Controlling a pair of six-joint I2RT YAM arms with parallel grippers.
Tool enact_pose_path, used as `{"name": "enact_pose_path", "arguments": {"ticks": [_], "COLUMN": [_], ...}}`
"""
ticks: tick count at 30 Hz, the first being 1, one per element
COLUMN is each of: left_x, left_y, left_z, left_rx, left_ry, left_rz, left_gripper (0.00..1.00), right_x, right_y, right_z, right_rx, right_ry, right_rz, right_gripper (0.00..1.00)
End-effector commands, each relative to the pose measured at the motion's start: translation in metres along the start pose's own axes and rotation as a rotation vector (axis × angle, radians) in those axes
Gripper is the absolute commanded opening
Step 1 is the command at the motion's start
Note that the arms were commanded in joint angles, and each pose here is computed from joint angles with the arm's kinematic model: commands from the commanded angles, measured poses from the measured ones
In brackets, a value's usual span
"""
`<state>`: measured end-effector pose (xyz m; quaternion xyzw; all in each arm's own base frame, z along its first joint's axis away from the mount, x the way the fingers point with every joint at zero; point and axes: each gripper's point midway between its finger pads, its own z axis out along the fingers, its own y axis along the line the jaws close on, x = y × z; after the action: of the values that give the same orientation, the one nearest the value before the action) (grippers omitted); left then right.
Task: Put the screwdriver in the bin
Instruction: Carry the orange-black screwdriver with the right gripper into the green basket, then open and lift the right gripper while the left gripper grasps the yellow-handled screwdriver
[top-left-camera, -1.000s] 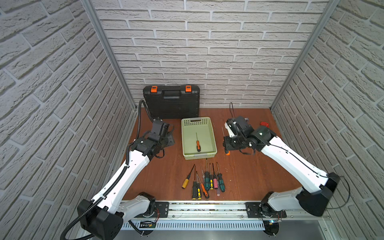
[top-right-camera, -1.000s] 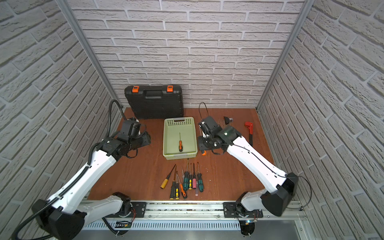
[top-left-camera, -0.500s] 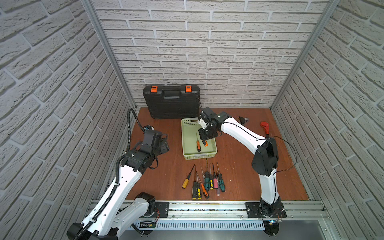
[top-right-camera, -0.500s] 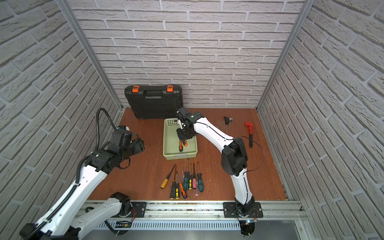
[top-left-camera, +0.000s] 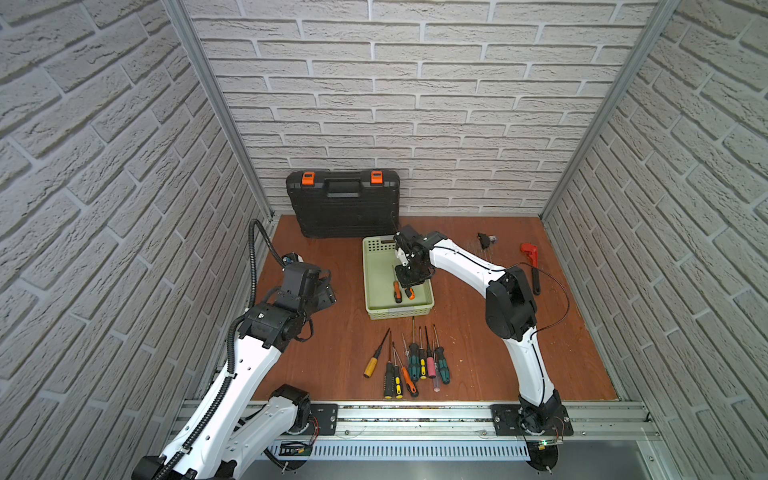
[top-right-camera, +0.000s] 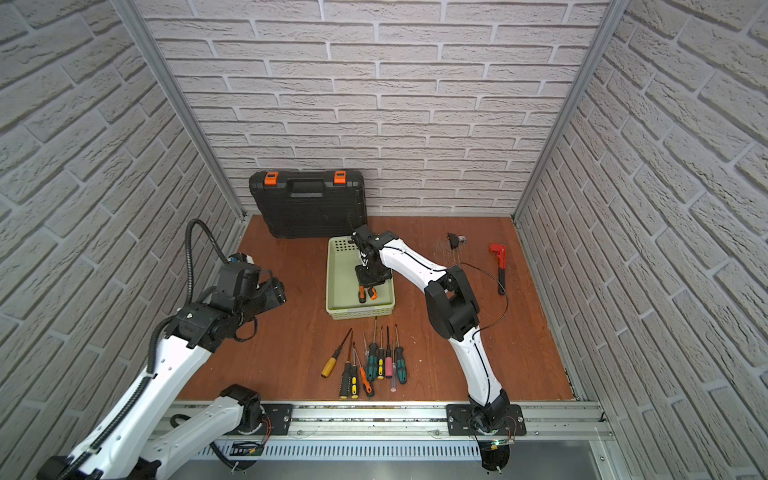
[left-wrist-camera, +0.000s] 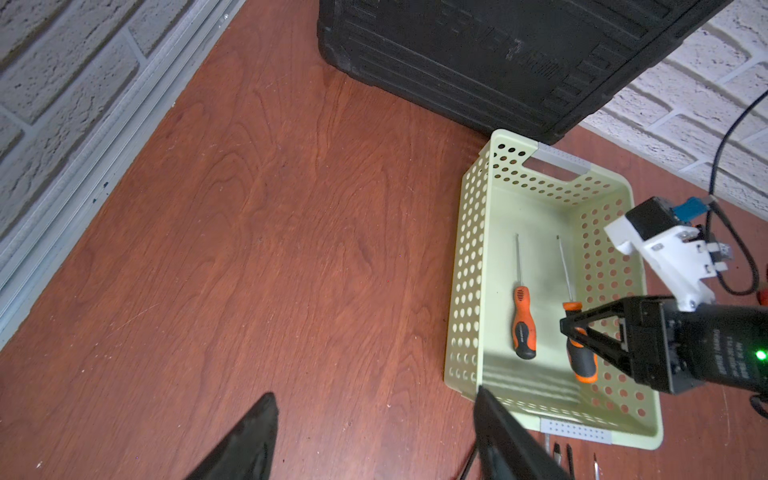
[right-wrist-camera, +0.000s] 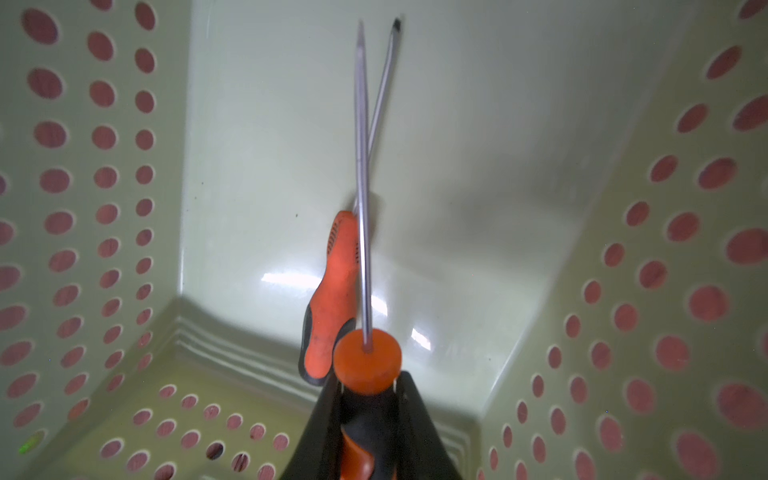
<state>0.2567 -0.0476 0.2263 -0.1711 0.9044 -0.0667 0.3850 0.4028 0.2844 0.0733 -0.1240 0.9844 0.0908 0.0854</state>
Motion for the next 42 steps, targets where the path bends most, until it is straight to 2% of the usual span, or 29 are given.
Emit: {"name": "enact_pose_path", "arguments": {"ticks": [1, 10, 16, 18, 23, 26, 29, 31, 35, 42], "left_x": [0.0, -0.002, -0.001, -0.001, 0.0, 0.001, 0.008, 0.014, 0.033, 0.084], "left_y": [0.007, 0.008, 0.011, 0.01, 0.007, 0.005, 0.001, -0.002, -0.015, -0.032], "left_z": [0.001, 0.0, -0.002, -0.002, -0.001, 0.0, 0.003, 0.005, 0.016, 0.035], "left_rx": [-0.019, -0.023, -0.02, -0.016, -0.005, 0.004, 0.012, 0.023, 0.098, 0.138], "left_ry": [-0.013, -0.018, -0.023, -0.02, -0.01, 0.004, 0.049, 0.089, 0.167, 0.459], "left_rz": [-0.006, 0.001, -0.012, -0.016, -0.022, -0.016, 0.005, 0.008, -0.002, 0.082], "left_gripper": [0.74, 0.75, 0.75, 0.74, 0.75, 0.75, 0.74, 0.73, 0.7, 0.59], "right_x": [-0.018, -0.002, 0.002, 0.002, -0.002, -0.006, -0.011, -0.015, -0.025, -0.02], "right_y": [-0.004, -0.011, -0.009, -0.01, -0.009, -0.009, -0.006, -0.002, 0.007, 0.007], "right_z": [0.002, 0.037, 0.04, 0.039, 0.032, 0.023, 0.008, -0.004, -0.04, -0.099], "right_rx": [-0.008, -0.006, -0.017, -0.01, -0.012, -0.005, -0.004, -0.01, 0.032, 0.036], "right_ry": [-0.07, 0.016, 0.018, 0.018, -0.003, -0.025, -0.055, -0.071, -0.151, -0.277], "right_rz": [0.066, 0.107, 0.115, 0.115, 0.109, 0.096, 0.076, 0.051, -0.023, -0.055], "right_gripper": [0.06, 0.06, 0.08, 0.12, 0.34, 0.4, 0.39, 0.35, 0.35, 0.35]}}
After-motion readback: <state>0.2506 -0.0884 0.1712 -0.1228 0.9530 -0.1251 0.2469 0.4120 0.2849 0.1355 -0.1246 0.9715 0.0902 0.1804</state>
